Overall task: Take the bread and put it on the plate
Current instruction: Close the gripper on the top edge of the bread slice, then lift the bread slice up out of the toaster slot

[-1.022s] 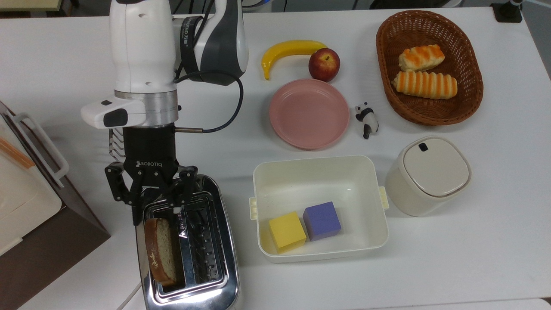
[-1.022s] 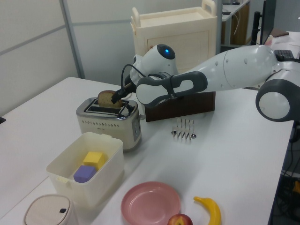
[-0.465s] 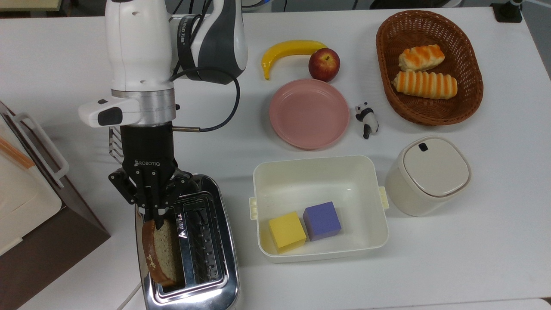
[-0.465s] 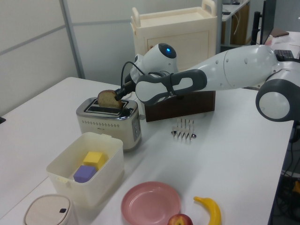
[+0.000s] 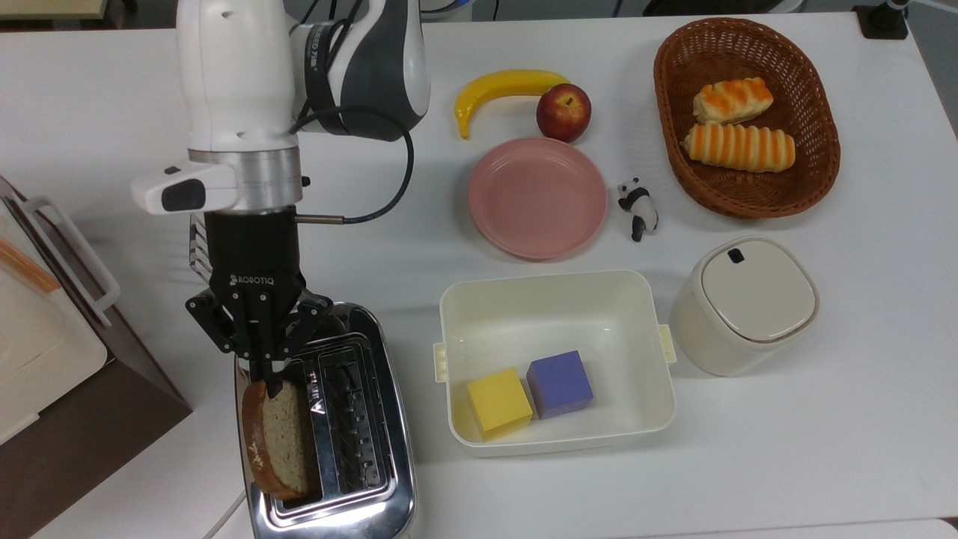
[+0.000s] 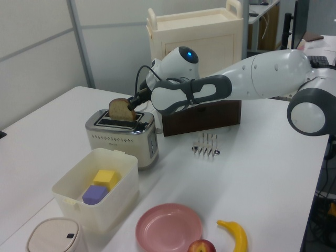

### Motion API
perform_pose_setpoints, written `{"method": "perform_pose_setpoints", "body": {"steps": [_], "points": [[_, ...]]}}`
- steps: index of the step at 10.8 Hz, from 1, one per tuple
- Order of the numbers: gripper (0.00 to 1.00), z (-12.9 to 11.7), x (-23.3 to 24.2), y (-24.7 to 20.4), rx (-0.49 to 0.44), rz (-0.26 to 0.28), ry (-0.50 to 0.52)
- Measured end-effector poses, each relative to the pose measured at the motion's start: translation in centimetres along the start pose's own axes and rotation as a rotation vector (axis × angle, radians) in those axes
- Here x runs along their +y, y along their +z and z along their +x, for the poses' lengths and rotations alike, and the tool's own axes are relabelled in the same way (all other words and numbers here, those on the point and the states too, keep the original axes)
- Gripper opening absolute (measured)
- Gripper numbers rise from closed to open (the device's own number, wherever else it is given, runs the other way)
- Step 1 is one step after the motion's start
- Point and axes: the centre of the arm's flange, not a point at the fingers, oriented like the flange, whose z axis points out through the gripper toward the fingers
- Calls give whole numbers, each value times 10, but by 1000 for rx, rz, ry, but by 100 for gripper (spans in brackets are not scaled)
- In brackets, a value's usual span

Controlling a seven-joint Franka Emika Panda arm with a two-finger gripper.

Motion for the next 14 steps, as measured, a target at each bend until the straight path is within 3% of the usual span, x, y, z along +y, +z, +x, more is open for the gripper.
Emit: {"method": "perform_pose_setpoints", "body": {"steps": [4,10,12,14], "points": [[8,21,-3,-25,45,6,31],[8,69,-12,-101,132,33,81],[8,74,-8,-123,30,39,82],[8,73,-7,-150,-135,54,77]]}}
